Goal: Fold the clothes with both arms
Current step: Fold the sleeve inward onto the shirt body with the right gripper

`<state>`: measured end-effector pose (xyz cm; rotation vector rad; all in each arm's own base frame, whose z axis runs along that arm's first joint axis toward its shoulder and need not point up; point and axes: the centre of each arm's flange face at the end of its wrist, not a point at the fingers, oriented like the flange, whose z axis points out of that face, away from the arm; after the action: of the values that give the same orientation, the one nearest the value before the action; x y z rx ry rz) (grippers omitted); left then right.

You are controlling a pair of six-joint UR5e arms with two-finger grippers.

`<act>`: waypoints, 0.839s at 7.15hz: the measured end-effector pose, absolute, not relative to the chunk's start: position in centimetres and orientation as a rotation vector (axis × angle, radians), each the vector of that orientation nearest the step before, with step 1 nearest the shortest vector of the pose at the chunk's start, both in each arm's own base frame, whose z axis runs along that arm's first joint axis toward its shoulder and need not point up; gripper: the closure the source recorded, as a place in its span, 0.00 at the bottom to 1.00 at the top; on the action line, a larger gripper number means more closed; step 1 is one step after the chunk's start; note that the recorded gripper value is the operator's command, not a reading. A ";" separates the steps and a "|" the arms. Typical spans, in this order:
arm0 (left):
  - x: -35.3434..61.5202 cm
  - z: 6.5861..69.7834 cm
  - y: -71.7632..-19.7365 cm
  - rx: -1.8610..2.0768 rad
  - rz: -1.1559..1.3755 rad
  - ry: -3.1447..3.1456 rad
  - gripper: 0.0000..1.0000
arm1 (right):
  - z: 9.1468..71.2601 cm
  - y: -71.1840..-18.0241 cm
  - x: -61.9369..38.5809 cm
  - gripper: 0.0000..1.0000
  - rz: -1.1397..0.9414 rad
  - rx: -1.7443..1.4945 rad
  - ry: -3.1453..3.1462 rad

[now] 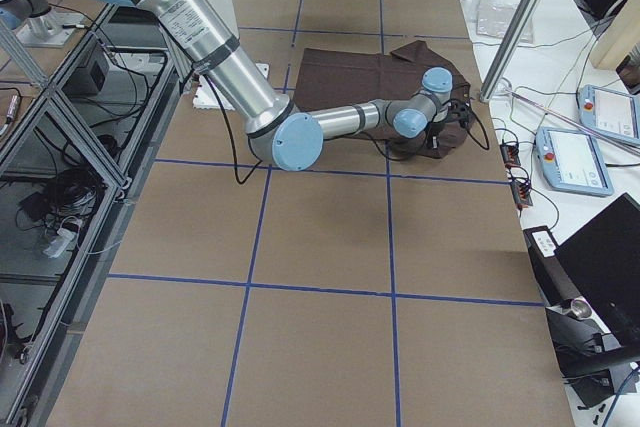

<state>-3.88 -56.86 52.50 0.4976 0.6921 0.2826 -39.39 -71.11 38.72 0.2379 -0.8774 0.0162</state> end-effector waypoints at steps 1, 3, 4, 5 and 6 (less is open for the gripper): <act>-3.9 52.5 -56.9 0.497 0.284 0.692 0.00 | 36.3 -71.2 -40.2 1.00 0.019 0.253 -0.895; -3.9 52.8 -57.1 0.494 0.285 0.691 0.00 | 31.4 -70.8 -43.9 1.00 0.028 0.307 -0.901; -3.9 52.8 -57.2 0.493 0.284 0.692 0.00 | 29.0 -70.4 -46.5 1.00 0.023 0.346 -0.890; -3.9 52.9 -57.2 0.491 0.283 0.692 0.00 | 27.2 -70.1 -48.6 1.00 0.017 0.374 -0.880; -3.9 52.8 -57.3 0.490 0.281 0.693 0.00 | 26.2 -69.7 -50.3 1.00 0.011 0.394 -0.870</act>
<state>-3.86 -57.28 52.85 0.4903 0.6927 0.2807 -50.25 -69.68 26.15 0.3941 -0.8703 0.0112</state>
